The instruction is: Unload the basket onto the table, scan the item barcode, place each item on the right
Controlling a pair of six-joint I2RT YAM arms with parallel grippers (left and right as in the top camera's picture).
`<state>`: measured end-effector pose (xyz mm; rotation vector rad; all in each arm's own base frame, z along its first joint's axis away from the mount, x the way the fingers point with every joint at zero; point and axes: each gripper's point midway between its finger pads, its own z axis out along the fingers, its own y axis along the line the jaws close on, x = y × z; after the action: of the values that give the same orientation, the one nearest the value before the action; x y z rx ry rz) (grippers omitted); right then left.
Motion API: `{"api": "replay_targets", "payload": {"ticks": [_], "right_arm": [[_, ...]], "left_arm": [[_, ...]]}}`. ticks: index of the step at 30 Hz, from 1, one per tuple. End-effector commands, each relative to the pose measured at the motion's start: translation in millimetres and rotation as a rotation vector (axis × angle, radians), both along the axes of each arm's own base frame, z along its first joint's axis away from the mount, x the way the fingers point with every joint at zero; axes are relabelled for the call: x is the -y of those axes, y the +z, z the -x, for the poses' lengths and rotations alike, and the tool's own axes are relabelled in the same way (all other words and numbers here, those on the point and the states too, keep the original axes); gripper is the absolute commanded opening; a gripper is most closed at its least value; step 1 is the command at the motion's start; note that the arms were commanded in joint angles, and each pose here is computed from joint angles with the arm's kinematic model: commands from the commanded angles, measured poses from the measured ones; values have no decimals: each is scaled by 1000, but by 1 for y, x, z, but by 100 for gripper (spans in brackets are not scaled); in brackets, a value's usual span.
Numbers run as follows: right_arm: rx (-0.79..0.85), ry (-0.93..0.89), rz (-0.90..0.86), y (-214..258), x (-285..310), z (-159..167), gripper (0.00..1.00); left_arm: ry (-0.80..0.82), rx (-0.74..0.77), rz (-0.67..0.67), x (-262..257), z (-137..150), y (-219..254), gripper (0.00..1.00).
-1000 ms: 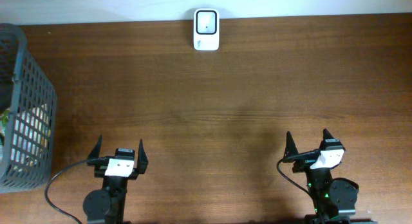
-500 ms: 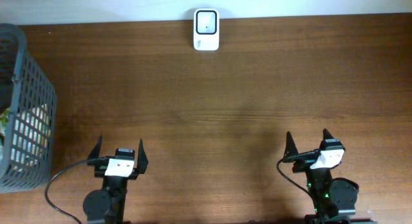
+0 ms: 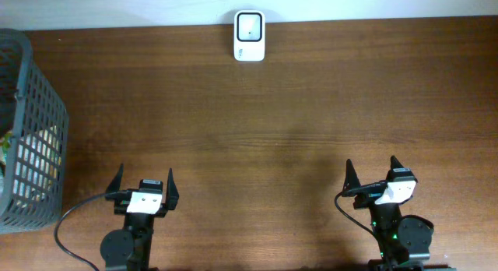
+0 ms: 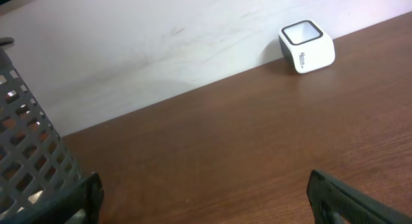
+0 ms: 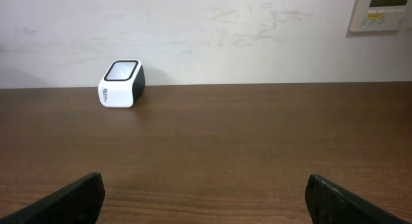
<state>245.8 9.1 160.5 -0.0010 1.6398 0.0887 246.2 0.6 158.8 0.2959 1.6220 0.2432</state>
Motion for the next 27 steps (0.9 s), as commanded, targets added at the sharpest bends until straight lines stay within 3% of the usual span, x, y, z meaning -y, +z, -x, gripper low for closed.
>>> {"api": "replay_targets", "payload": {"ticks": [1,4,13,17,27], "right_arm": [[-3,-20,0,-3,4,0,99],[-3,-20,0,-3,4,0,99],[-3,-20,0,-3,4,0,99],[-3,-20,0,-3,4,0,99],[-3,-20,0,-3,4,0,99]], "left_arm": [[11,-1,-13,-2,0,-1,99],[-91,111,-16,16,1,26,99],[-182,292,-40,32,12,85,99],[-183,203,-64,32,9,129,99],[-215,-297,-12,31,-65,206,99]]}}
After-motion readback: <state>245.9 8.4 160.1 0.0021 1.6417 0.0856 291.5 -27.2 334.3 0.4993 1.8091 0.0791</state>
